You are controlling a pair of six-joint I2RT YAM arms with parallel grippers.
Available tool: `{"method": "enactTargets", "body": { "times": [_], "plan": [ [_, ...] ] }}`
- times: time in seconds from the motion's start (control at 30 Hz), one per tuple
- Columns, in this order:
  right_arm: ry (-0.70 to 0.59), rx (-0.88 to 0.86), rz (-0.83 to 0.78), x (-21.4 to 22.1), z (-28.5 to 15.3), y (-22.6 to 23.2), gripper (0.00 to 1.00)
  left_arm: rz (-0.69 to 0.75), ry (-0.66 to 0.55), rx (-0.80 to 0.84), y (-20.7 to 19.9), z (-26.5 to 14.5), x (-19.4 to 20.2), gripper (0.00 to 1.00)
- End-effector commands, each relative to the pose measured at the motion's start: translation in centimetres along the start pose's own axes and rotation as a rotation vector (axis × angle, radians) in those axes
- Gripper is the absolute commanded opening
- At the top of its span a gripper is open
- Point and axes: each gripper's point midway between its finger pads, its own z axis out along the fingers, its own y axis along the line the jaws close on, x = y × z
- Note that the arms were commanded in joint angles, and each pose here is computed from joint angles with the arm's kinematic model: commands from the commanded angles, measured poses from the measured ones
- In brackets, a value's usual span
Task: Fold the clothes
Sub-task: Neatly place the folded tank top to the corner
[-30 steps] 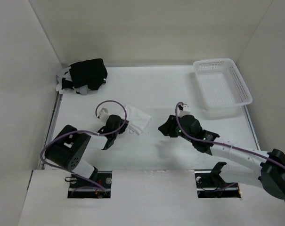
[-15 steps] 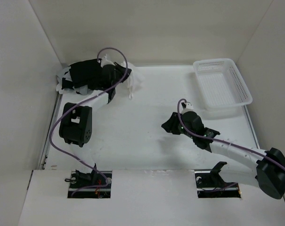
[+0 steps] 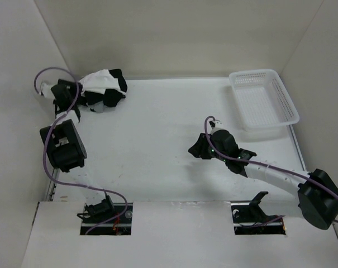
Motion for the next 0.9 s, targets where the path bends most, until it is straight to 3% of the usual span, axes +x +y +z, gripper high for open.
{"method": "enactTargets", "body": {
  "times": [0.0,0.1,0.17,0.33,0.43,0.47,0.5,0.67,0.87],
  "plan": [
    [-0.046,-0.060,-0.019,-2.0,0.1,2.1,0.45,-0.120,-0.052,-0.102,5.5,-1.0,0.7,0.69],
    [-0.027,-0.064,-0.021,-1.3,0.4,2.3,0.45,-0.129,-0.093,-0.049,4.2,-2.9,0.6,0.79],
    [-0.018,-0.061,-0.023,-1.0,0.6,2.3,0.45,-0.116,-0.106,-0.022,2.5,-4.7,1.7,1.00],
    [-0.021,-0.055,-0.029,-0.6,1.1,2.1,0.50,0.032,-0.042,0.032,-1.9,-9.7,8.1,1.00],
    [-0.029,-0.028,-0.040,-0.2,1.5,1.5,0.59,0.183,0.053,0.063,-4.0,-12.9,13.9,1.00],
    [-0.037,-0.006,-0.043,-0.1,1.6,1.0,0.67,0.239,0.107,0.088,-4.8,-14.1,16.5,1.00],
    [-0.043,0.009,-0.052,0.0,1.6,0.7,1.00,0.287,0.161,0.112,-5.6,-15.4,19.0,1.00],
    [-0.099,0.085,-0.067,-0.3,1.1,-1.0,1.00,0.530,0.455,0.213,-7.3,-22.4,30.5,1.00],
    [-0.177,0.157,-0.062,-1.1,-0.2,-2.8,1.00,0.594,0.643,0.324,-7.3,-30.7,38.0,1.00]
  ]
}}
